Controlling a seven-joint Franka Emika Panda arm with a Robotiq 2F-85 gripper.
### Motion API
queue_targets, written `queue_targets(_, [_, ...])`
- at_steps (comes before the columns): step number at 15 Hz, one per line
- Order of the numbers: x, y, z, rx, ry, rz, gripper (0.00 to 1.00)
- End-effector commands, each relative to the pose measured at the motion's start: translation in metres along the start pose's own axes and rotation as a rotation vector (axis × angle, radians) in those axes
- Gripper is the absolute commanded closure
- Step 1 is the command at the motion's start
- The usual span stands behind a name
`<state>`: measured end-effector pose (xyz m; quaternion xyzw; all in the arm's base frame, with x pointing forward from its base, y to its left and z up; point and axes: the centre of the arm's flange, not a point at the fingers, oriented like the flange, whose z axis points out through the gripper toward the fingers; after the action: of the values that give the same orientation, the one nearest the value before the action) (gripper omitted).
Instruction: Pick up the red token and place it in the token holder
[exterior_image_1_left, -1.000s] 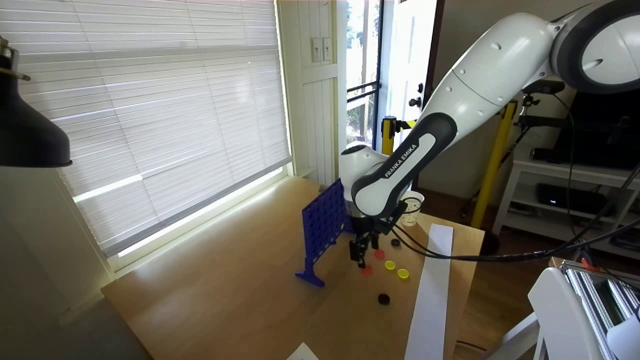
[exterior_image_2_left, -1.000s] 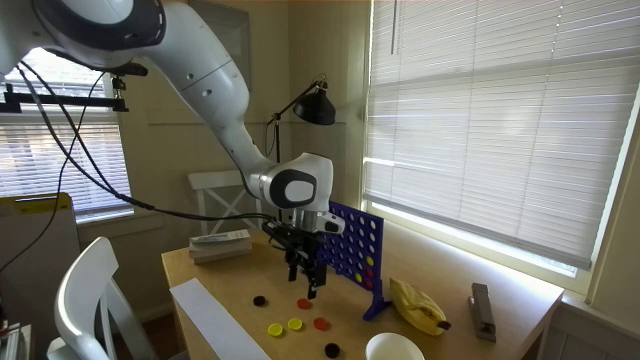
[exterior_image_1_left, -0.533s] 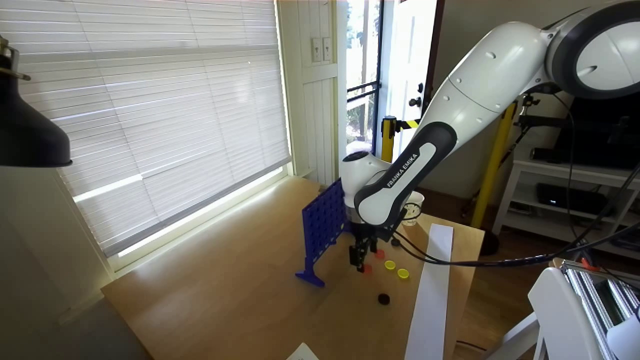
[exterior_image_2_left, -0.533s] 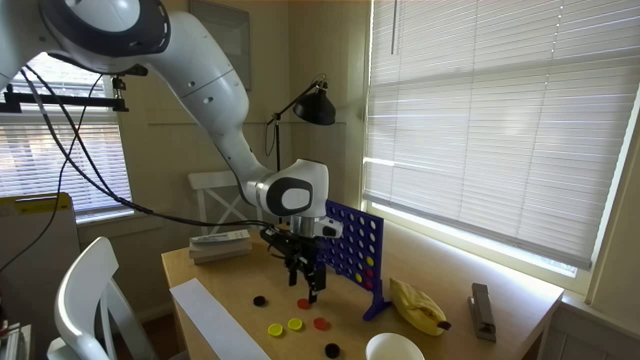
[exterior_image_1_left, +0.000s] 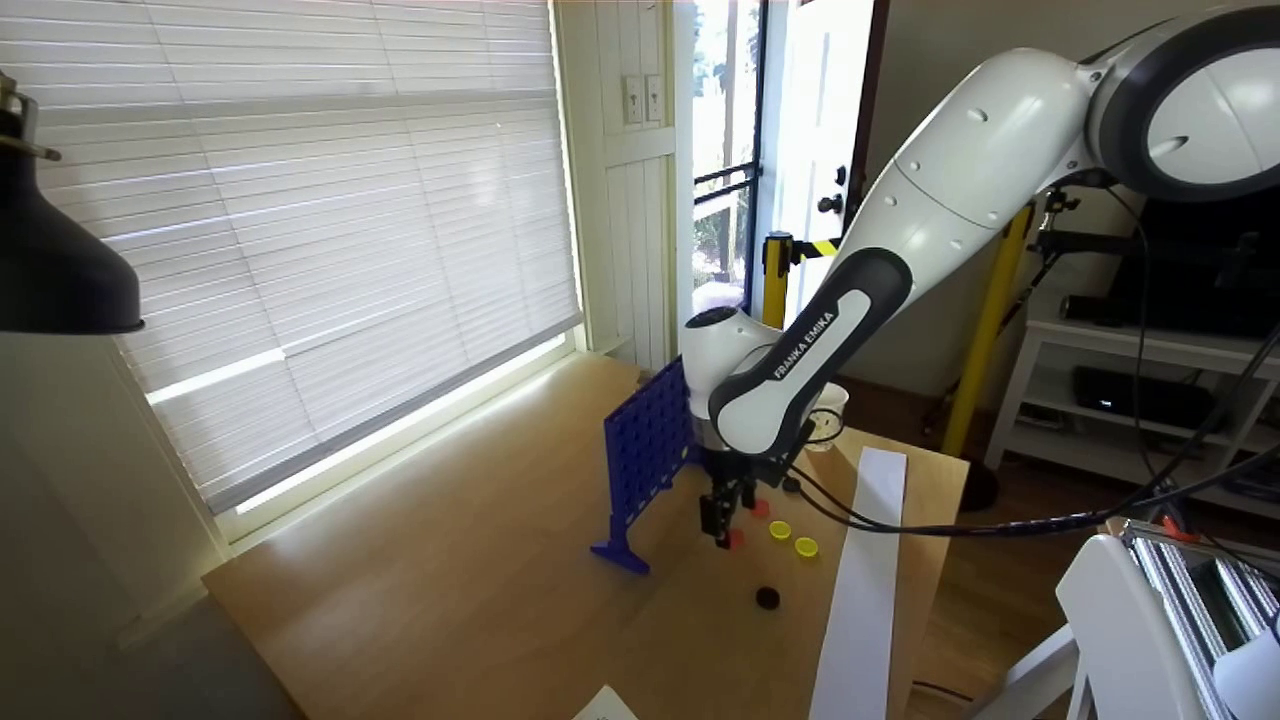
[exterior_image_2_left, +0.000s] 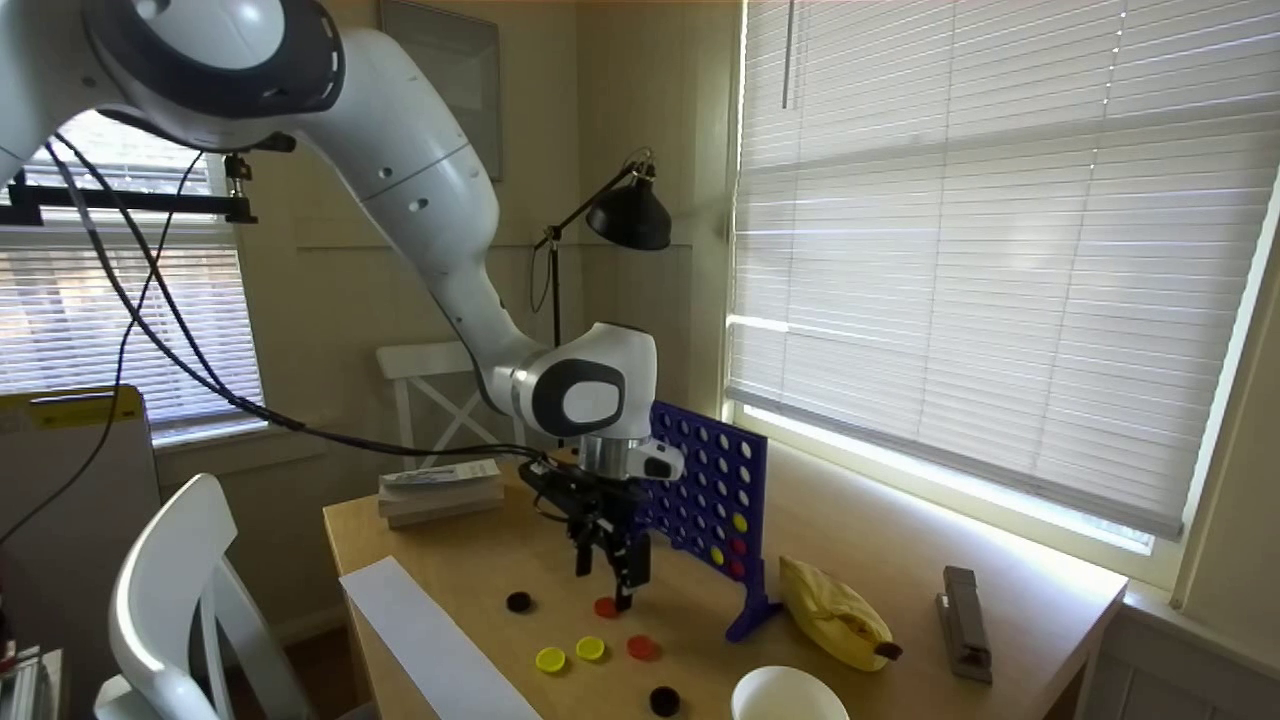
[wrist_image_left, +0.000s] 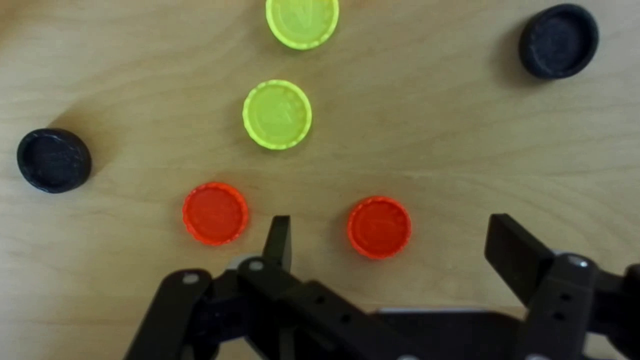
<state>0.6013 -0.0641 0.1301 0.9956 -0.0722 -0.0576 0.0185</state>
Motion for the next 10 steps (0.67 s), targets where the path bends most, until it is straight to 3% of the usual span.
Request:
queue_targets(1, [0.0028, 0.0002, 0.0136, -0.022, 0.015, -0.011, 0.00])
queue_targets(7, [0.0043, 0.0039, 0.0183, -0.037, 0.063, -0.010, 0.01])
queue_targets(8, [0.0049, 0.0034, 0.0195, -0.041, 0.060, -0.016, 0.10])
queue_targets(10, [0.0049, 0.0026, 0.0201, -0.049, 0.069, -0.020, 0.16])
